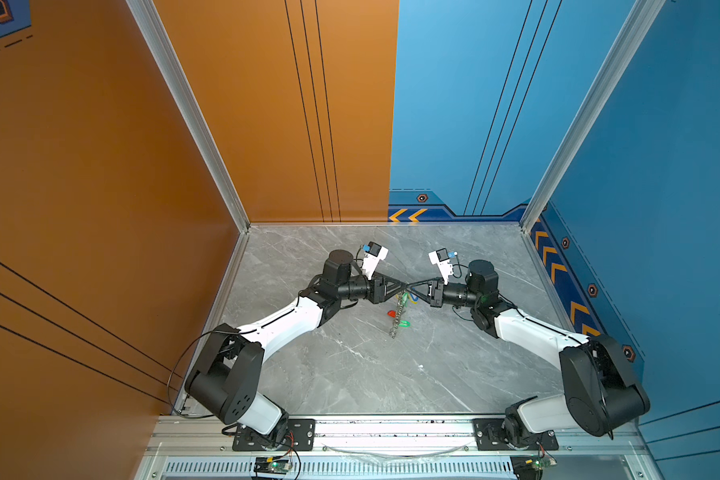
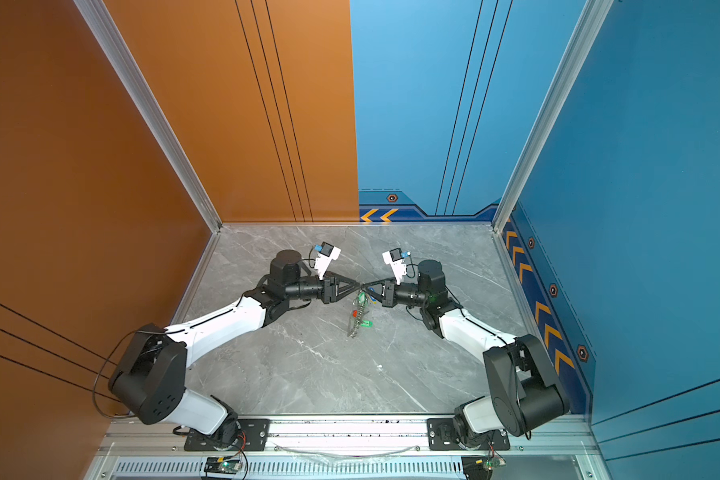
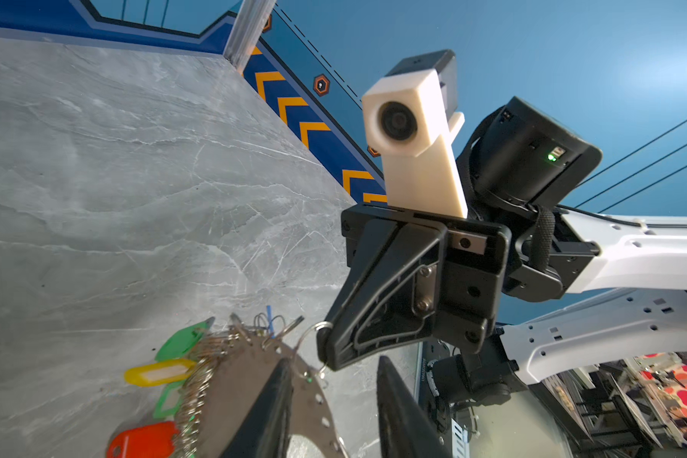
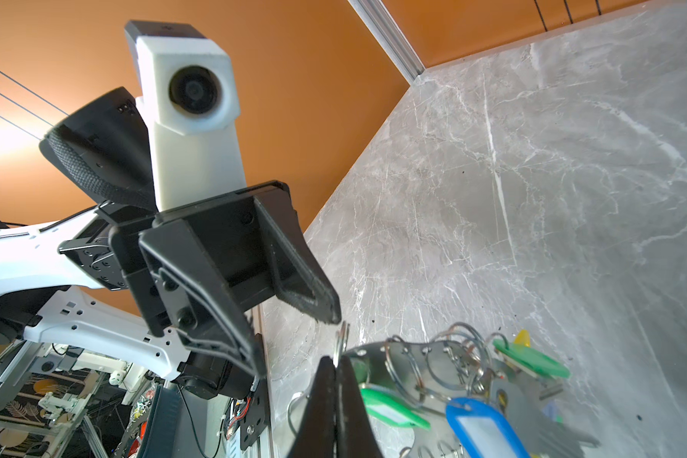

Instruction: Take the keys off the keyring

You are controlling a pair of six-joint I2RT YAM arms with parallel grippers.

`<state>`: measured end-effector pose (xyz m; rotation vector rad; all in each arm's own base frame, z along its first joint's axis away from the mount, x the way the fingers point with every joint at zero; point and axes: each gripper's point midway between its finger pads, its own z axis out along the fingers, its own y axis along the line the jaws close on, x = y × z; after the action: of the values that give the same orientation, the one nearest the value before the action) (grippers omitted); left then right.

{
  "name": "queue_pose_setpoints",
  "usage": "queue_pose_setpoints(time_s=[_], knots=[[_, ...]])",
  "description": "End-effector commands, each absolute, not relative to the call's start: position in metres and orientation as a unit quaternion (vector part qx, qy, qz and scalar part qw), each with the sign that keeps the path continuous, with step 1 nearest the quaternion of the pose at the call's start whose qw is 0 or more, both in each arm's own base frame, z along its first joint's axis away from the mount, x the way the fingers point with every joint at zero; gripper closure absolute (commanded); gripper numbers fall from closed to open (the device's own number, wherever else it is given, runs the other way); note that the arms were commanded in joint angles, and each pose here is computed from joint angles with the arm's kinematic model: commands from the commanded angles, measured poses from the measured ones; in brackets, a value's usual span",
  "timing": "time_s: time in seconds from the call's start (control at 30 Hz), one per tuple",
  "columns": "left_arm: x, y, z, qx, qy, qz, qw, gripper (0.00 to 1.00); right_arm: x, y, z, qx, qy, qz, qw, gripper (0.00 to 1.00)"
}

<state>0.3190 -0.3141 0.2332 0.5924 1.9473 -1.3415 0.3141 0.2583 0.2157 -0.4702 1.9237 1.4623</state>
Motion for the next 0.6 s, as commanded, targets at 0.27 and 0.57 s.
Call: queue_pose_setpoints(time_s=[0.27,0.57], knots=[[0.321,-0.318,0.231,0.215,0.756,-0.515,0.342,0.65,0.316,0.27,0.251,-0.214,0.698,0.581,0.36,1.0],[0.319,-0.331,0.233,0.221,0.749,-0.528,0.334,0.73,0.314,0.279,0.247,-0.216,0.697,0.587,0.35,1.0]])
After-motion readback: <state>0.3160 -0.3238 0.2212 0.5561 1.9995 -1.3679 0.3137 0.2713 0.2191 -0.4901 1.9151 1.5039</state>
